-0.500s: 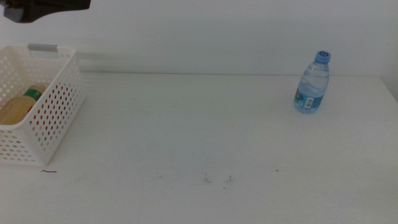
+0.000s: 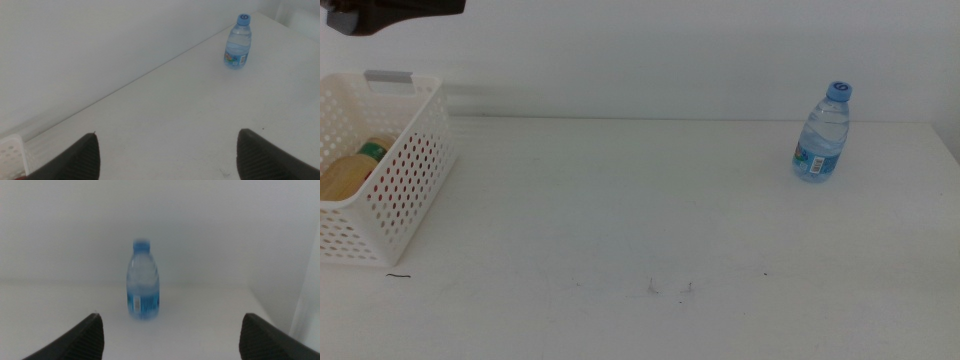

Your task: Use arms to grab the bottles and put them into the dustbin to the left of the table.

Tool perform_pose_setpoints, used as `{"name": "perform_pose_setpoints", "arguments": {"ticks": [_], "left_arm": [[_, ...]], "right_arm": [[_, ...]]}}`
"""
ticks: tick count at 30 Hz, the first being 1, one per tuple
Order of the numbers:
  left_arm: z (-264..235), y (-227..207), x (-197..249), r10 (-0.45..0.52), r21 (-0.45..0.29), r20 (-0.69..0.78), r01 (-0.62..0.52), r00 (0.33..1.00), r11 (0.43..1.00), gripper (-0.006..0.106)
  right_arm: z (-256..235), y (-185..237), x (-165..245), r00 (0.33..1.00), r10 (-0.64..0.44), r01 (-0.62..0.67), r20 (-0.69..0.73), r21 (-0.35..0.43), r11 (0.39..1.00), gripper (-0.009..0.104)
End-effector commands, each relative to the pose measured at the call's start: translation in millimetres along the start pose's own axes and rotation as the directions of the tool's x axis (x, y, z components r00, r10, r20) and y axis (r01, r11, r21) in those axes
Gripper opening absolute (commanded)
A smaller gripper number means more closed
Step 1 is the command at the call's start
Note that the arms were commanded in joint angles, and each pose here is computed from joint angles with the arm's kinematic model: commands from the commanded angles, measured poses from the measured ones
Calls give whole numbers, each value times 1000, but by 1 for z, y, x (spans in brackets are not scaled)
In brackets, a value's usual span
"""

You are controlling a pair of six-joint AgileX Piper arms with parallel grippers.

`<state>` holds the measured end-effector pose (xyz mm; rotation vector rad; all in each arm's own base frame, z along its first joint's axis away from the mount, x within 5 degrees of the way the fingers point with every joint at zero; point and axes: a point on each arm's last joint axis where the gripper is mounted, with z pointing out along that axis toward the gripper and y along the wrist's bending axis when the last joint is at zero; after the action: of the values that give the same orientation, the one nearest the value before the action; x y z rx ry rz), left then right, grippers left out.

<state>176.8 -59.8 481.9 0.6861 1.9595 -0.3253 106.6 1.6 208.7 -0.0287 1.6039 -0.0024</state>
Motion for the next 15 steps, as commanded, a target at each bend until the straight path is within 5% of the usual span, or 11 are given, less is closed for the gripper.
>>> {"name": "perform_pose_setpoints", "arguments": {"ticks": [1,6,15], "left_arm": [[-1,-1,-2,-5,4,19,5,1000,1000,93],[-1,0,-1,4,-9,9,-3,1000,1000,93],[-1,0,-1,5,-11,10,-4,1000,1000,93]], "right_arm": [[21,2,3,998,-51,50,-40,-29,998,93],[75,10,8,989,-106,92,-99,-131,987,93],[138,13,29,999,-40,42,14,-160,986,93]]}}
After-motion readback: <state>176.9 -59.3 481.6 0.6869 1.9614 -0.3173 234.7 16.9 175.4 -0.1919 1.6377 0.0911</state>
